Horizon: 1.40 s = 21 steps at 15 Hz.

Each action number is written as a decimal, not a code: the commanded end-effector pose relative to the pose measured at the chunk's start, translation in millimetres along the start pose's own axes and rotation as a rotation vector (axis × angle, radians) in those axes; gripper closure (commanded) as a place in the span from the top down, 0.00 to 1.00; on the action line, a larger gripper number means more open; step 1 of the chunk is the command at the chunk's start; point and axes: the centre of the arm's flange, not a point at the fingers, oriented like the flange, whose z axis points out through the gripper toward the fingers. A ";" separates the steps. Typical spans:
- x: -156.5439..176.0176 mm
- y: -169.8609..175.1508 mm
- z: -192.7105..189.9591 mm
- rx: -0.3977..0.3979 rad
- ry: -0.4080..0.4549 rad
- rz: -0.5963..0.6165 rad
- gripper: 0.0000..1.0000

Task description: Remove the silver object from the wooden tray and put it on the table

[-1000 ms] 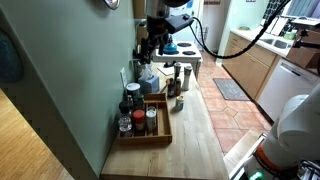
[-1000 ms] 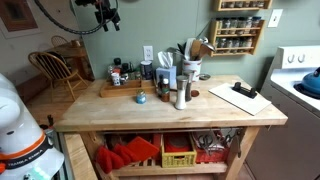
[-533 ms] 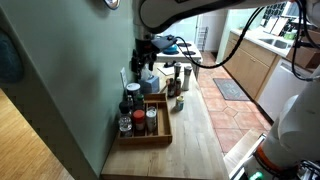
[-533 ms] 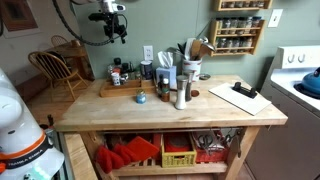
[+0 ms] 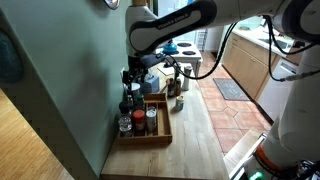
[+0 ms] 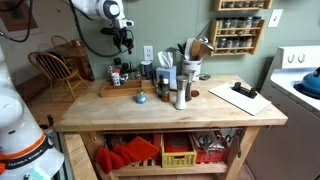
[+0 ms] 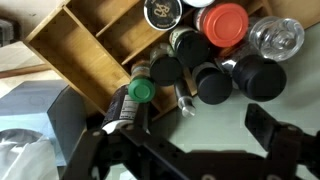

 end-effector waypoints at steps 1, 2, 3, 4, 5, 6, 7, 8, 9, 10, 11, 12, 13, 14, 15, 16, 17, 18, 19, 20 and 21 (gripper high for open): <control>28.1 -6.6 26.6 0.008 -0.027 0.073 1.00; 32.3 -8.4 33.0 0.023 -0.036 0.084 1.00; 36.3 -9.8 38.8 0.017 -0.046 0.094 1.00; 39.7 -11.4 43.8 0.023 -0.052 0.104 1.00; 43.2 -12.4 48.8 0.019 -0.058 0.117 1.00; 46.3 -14.1 52.5 0.020 -0.056 0.127 1.00; 48.7 -14.5 56.6 0.021 -0.054 0.139 1.00; 51.2 -15.6 59.8 0.020 -0.050 0.150 1.00; 52.8 -15.8 63.2 0.019 -0.047 0.162 0.99; 53.6 -14.7 66.8 0.010 -0.047 0.180 0.93; 54.0 -13.5 69.5 0.005 -0.045 0.197 0.91; 53.4 -11.7 72.7 0.004 -0.044 0.215 0.77; 52.2 -9.9 76.0 0.007 -0.044 0.229 0.74; 50.5 -8.3 79.5 0.008 -0.045 0.238 0.69; 47.4 -6.2 83.3 0.009 -0.047 0.253 0.58; 45.7 -4.5 86.3 0.012 -0.046 0.266 0.50; 45.2 -3.4 88.9 0.012 -0.045 0.275 0.41; 45.4 -2.3 90.0 0.013 -0.038 0.285 0.34; 45.6 -1.3 90.5 0.010 -0.033 0.294 0.27; 46.2 -0.4 90.8 0.011 -0.025 0.300 0.22; 46.8 0.3 91.5 0.011 -0.023 0.306 0.19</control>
